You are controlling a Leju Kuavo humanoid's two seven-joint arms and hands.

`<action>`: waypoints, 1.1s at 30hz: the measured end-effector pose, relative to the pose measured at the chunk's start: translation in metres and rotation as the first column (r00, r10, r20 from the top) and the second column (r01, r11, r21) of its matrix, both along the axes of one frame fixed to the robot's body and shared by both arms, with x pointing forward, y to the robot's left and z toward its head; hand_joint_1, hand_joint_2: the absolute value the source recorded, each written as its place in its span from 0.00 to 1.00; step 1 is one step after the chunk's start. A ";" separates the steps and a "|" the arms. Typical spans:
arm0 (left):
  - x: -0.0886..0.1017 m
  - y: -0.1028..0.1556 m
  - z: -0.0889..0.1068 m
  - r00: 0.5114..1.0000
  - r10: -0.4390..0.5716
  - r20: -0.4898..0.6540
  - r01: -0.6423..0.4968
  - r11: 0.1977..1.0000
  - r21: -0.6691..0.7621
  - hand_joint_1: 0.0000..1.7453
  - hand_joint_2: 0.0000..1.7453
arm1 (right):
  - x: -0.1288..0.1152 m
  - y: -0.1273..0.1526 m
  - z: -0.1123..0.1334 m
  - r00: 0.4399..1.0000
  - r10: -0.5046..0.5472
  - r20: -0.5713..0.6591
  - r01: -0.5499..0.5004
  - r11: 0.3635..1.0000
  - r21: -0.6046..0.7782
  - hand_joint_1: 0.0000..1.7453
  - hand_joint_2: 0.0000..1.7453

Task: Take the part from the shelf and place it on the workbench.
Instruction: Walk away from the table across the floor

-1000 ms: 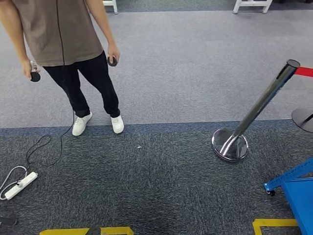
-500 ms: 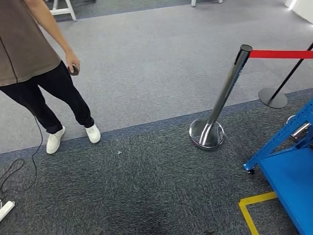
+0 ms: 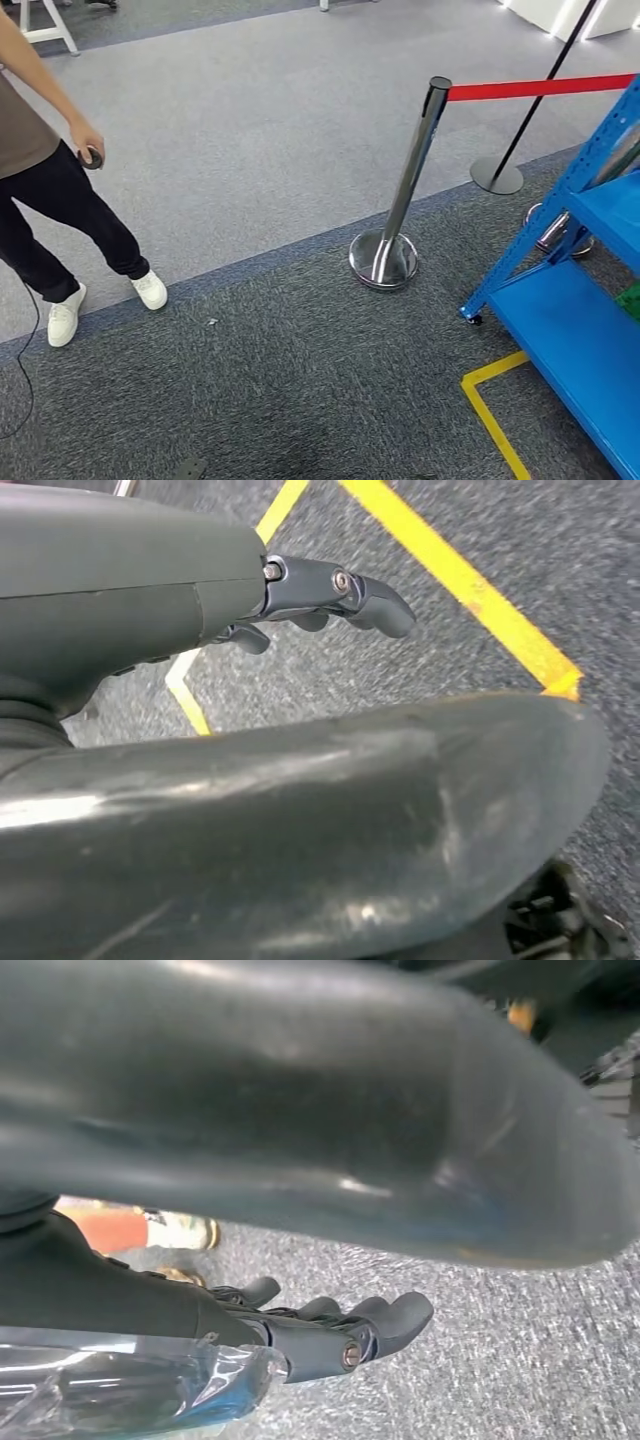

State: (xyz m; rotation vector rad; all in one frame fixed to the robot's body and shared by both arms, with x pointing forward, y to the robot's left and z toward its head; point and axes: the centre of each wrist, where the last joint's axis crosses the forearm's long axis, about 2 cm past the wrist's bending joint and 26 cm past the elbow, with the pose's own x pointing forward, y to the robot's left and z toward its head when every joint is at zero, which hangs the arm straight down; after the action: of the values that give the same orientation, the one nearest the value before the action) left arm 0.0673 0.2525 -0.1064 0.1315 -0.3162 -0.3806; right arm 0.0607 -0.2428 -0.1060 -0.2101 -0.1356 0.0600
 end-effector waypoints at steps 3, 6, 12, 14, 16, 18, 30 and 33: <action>0.002 0.000 0.000 1.000 -0.002 0.003 0.002 1.000 0.000 0.00 0.00 | 0.003 0.000 0.000 1.000 0.000 0.006 0.000 1.000 0.000 0.00 0.00; 0.004 -0.001 0.001 1.000 -0.004 0.007 0.004 1.000 -0.002 0.00 0.00 | 0.002 -0.001 0.000 1.000 0.000 0.003 0.000 1.000 -0.001 0.00 0.00; 0.000 -0.002 0.000 1.000 -0.003 -0.003 0.003 1.000 -0.002 0.00 0.00 | 0.002 -0.001 0.000 1.000 0.000 0.000 0.000 1.000 -0.001 0.00 0.00; 0.000 -0.002 0.000 1.000 -0.003 -0.003 0.003 1.000 -0.002 0.00 0.00 | 0.002 -0.002 0.000 1.000 -0.001 -0.002 0.001 1.000 -0.001 0.00 0.00; 0.000 -0.002 0.000 1.000 -0.003 -0.003 0.003 1.000 -0.002 0.00 0.00 | 0.003 -0.002 0.000 1.000 -0.001 0.001 0.001 1.000 -0.002 0.00 0.00; 0.001 -0.002 0.000 1.000 -0.003 -0.001 0.003 1.000 -0.003 0.00 0.00 | 0.003 -0.002 0.000 1.000 -0.001 0.000 0.001 1.000 -0.002 0.00 0.00; -0.001 -0.003 0.000 1.000 -0.003 -0.005 0.003 1.000 -0.004 0.00 0.00 | -0.002 -0.002 -0.001 1.000 -0.004 -0.012 0.004 1.000 -0.001 0.00 0.00; -0.001 -0.002 0.000 1.000 -0.003 -0.005 0.003 1.000 -0.003 0.00 0.00 | 0.001 -0.002 0.000 1.000 -0.005 -0.005 0.005 1.000 -0.001 0.00 0.00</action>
State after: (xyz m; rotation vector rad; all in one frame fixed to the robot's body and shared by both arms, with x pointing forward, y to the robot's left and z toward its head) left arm 0.0663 0.2502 -0.1064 0.1272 -0.3118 -0.3830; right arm 0.0620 -0.2446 -0.1060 -0.2115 -0.1297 0.0561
